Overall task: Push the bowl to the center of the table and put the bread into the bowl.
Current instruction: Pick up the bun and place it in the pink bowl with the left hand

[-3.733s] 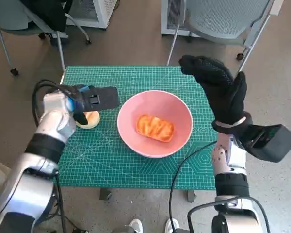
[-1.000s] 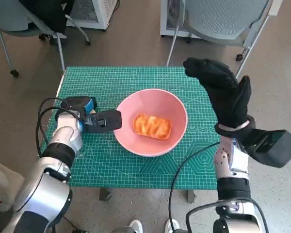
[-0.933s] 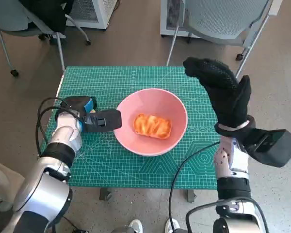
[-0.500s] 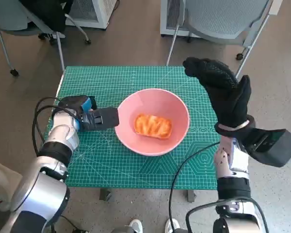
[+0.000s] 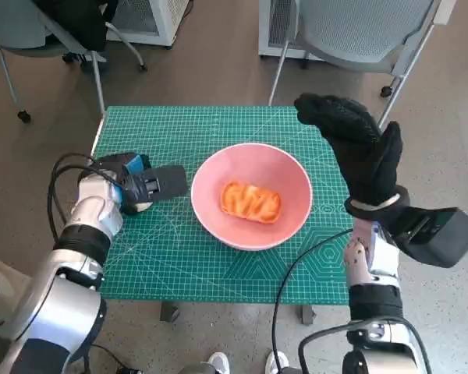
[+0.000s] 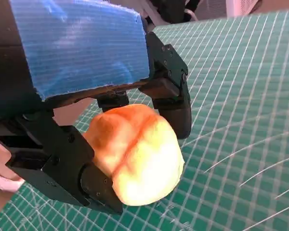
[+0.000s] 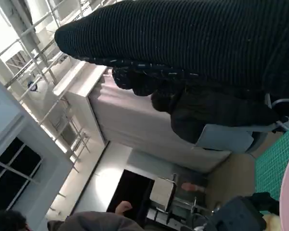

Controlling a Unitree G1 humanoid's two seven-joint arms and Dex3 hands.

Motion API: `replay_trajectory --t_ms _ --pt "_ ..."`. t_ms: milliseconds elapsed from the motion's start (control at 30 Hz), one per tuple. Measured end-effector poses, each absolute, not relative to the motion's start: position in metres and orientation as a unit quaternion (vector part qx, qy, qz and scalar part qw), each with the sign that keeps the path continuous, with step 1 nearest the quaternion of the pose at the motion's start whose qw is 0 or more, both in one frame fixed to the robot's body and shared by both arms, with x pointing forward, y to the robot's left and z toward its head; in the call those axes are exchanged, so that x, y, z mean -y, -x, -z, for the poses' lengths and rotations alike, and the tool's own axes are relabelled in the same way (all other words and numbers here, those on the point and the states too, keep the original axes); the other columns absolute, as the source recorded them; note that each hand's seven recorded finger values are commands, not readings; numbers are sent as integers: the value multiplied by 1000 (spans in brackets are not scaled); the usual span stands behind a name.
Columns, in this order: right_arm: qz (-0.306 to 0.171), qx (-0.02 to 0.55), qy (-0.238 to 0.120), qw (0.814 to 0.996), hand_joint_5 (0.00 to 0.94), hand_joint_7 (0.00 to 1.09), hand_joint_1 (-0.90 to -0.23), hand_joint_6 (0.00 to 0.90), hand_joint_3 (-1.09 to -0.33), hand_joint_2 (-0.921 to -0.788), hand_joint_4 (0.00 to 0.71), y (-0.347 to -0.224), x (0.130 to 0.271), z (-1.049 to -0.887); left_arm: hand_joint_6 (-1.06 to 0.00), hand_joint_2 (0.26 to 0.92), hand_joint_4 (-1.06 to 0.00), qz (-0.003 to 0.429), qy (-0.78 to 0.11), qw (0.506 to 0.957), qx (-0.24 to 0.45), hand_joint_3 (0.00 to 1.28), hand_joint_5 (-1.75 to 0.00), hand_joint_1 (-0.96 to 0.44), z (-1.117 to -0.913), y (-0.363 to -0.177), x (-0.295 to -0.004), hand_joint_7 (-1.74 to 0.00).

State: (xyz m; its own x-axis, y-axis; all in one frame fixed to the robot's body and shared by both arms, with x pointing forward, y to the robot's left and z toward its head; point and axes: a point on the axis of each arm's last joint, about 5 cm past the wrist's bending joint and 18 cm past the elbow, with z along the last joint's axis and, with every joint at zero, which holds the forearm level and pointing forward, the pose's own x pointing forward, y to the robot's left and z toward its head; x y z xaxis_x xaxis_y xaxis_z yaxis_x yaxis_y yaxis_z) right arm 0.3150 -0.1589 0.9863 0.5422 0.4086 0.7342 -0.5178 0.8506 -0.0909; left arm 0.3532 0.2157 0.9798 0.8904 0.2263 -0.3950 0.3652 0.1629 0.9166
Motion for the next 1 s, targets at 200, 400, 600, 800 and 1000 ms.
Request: replay_trajectory --t_ms 200,400,600,800,1000 --pt "-266 399 -68 875 0 277 -683 -1 -846 -921 71 -315 158 -987 -659 912 -658 29 -636 751 -173 82 -1243 1 -1006 -357 -211 -1095" --pt "-266 400 -69 875 0 272 -686 -1 -846 -921 71 -315 158 -987 -684 913 -660 8 -627 774 -89 78 -1314 1 -1034 -353 -204 -991" --pt "-266 401 -68 874 0 270 -688 -1 -846 -921 71 -316 158 -988 -702 908 -686 6 -613 790 -20 68 -1282 1 -1050 -340 -193 -971" --pt "-266 401 -68 874 0 270 -690 -1 -846 -921 70 -316 158 -988 -669 916 -724 7 -598 801 41 44 -1172 1 -1061 -324 -184 -1077" --pt "-267 399 -68 875 0 269 -690 -1 -846 -921 70 -316 158 -988 -655 918 -741 6 -583 805 106 36 -1093 2 -1075 -308 -173 -1153"
